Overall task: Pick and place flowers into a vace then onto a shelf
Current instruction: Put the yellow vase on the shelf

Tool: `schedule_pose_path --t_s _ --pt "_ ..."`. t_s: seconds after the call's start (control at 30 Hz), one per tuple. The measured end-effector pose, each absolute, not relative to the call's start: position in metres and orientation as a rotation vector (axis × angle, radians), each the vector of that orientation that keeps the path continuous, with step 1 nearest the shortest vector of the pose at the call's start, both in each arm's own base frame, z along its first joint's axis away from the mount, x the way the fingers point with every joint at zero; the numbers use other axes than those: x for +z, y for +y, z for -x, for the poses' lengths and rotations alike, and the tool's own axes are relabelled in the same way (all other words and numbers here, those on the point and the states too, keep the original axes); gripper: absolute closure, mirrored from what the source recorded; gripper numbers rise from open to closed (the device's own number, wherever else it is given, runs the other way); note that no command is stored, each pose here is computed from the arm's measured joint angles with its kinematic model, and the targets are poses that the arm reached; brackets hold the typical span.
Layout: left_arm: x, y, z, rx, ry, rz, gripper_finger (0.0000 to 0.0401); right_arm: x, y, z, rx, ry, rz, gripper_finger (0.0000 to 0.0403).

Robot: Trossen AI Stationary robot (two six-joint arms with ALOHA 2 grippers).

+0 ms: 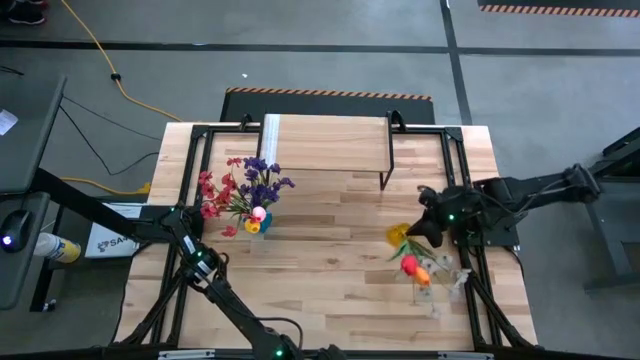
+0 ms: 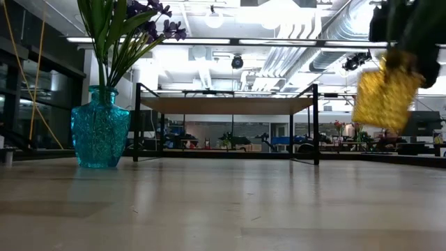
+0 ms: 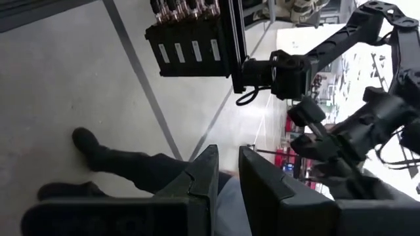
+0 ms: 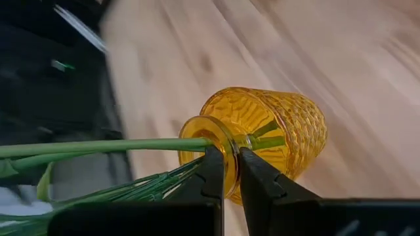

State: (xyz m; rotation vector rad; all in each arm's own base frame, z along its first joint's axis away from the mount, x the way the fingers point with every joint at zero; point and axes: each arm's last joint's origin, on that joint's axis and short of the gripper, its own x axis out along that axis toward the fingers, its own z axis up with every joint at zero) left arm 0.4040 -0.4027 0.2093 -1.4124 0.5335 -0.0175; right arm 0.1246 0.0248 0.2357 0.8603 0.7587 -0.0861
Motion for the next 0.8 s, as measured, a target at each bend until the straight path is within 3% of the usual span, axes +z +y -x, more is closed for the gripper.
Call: schedule_pose_path --t_s 0.17,0.43,0.8 --pt "0.209 -0.403 -0.404 -0.024 0.534 1.386 0.0307 0.255 0.013 -0.129 -0.041 0.668 -0.922 0.0387" --pt "0.209 -0.403 -0.404 -0.027 0.535 1.355 0.0306 0.319 -0.01 -0.138 -0.047 0.562 -0.875 0.0387" --pt "0.209 -0.403 -0.403 -0.044 0.546 1.34 0.0306 0.39 -0.072 -0.196 0.071 0.554 -0.851 0.0387"
